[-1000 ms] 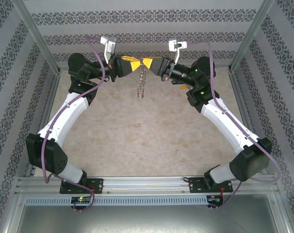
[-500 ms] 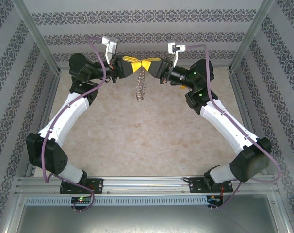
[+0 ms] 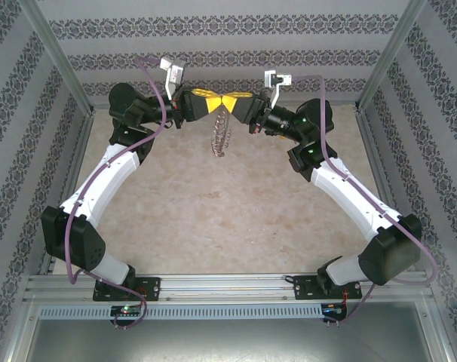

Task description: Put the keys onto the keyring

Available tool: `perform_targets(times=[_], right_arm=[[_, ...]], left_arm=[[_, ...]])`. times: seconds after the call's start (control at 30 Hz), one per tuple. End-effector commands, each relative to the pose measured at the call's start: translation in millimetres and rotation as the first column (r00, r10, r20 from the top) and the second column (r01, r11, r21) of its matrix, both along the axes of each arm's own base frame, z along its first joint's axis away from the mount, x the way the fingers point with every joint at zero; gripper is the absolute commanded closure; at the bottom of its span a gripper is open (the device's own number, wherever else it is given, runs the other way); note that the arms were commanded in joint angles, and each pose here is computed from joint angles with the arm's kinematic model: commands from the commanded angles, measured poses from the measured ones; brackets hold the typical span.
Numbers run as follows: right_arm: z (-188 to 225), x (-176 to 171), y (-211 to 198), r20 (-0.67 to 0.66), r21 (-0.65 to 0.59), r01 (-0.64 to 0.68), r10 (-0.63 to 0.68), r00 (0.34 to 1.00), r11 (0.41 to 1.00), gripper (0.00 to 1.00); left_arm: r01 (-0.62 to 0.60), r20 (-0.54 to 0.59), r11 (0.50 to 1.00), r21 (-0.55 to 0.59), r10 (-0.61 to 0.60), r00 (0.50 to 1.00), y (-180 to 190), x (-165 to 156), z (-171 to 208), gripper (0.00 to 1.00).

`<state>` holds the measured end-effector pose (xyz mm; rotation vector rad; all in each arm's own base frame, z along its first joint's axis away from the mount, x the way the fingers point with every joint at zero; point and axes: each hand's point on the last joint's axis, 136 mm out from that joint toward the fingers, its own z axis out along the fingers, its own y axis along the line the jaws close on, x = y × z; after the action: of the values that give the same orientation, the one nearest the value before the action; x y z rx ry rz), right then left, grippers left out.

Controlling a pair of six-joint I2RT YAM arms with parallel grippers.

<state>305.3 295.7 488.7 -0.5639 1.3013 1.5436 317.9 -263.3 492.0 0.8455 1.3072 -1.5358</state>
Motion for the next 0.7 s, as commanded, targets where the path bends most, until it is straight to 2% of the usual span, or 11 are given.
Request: perform_targets(times=[0.0, 0.1, 0.13, 0.23, 0.33, 0.53, 0.67], right_arm=[[12.5, -7.5, -5.4, 0.058, 0.045, 0.023, -0.026, 0.998, 0.999, 1.00], [10.8, -4.9, -6.5, 0.047, 0.048, 0.034, -0.036, 0.998, 0.998, 1.00], [10.1, -3.1, -7.9, 0.038, 0.049, 0.044, -0.046, 0.998, 0.998, 0.90], [5.4, 6.6, -16.2, -0.023, 0.046, 0.084, -0.083, 0.996, 0.995, 0.53], [1.5, 13.2, -29.1, -0.067, 0.035, 0.120, -0.117, 0.991, 0.992, 0.26], [-1.0, 30.2, -62.1, -0.094, 0.003, 0.216, -0.215, 0.972, 0.976, 0.25], [-21.1, 51.0, -75.7, -0.128, -0.148, 0.308, -0.327, 0.936, 0.940, 0.24]], left_arm=[[0.033, 0.098, 0.999, -0.020, -0.031, 0.995, -1.1, -17.6, 18.3, 1.00], [0.031, 0.103, 0.999, -0.018, -0.029, 0.994, -0.6, -17.9, 18.9, 1.00], [0.028, 0.103, 0.999, -0.016, -0.026, 0.994, -0.4, -16.8, 18.3, 1.00], [0.014, 0.104, 1.000, -0.009, -0.013, 0.995, 1.8, -14.1, 16.7, 1.00], [-0.006, 0.097, 1.000, 0.007, 0.005, 0.995, 3.4, -10.9, 11.1, 1.00], [-0.024, 0.089, 0.999, 0.044, 0.020, 0.996, 3.3, -9.3, -0.9, 1.00], [-0.032, 0.077, 0.998, 0.059, 0.027, 0.997, 3.0, -6.9, -8.5, 1.00]])
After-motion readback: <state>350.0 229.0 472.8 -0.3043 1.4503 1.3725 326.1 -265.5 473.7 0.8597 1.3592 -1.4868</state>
